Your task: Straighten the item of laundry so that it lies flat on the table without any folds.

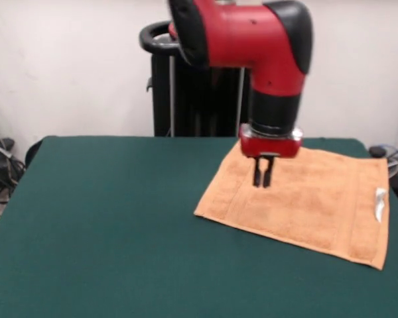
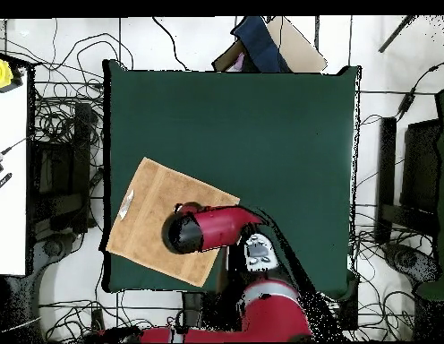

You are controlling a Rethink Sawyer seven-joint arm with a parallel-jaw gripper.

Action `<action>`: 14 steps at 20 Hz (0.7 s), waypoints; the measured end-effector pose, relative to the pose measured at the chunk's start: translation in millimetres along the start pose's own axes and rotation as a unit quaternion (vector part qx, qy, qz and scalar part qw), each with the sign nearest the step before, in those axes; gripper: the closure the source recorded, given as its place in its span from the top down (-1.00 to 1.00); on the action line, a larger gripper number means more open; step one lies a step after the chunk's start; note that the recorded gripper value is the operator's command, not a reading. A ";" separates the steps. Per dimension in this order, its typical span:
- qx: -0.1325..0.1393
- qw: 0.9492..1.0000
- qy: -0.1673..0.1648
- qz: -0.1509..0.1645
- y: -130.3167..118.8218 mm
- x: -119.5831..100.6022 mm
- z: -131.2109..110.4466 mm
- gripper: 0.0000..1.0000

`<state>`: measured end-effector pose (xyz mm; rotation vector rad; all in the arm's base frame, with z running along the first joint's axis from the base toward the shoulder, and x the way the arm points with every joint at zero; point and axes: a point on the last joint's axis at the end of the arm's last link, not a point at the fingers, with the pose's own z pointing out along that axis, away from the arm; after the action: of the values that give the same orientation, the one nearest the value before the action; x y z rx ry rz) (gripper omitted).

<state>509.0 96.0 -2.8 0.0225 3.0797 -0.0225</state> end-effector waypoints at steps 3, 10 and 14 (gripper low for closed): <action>0.000 1.000 0.000 -0.018 29.5 23.4 24.4 -1.00; 0.020 0.997 -0.058 -0.037 32.0 50.9 50.5 -1.00; 0.020 0.995 -0.080 -0.048 29.9 55.6 51.2 -1.00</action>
<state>457.1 125.8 -57.7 -0.1210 2.9169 -0.0870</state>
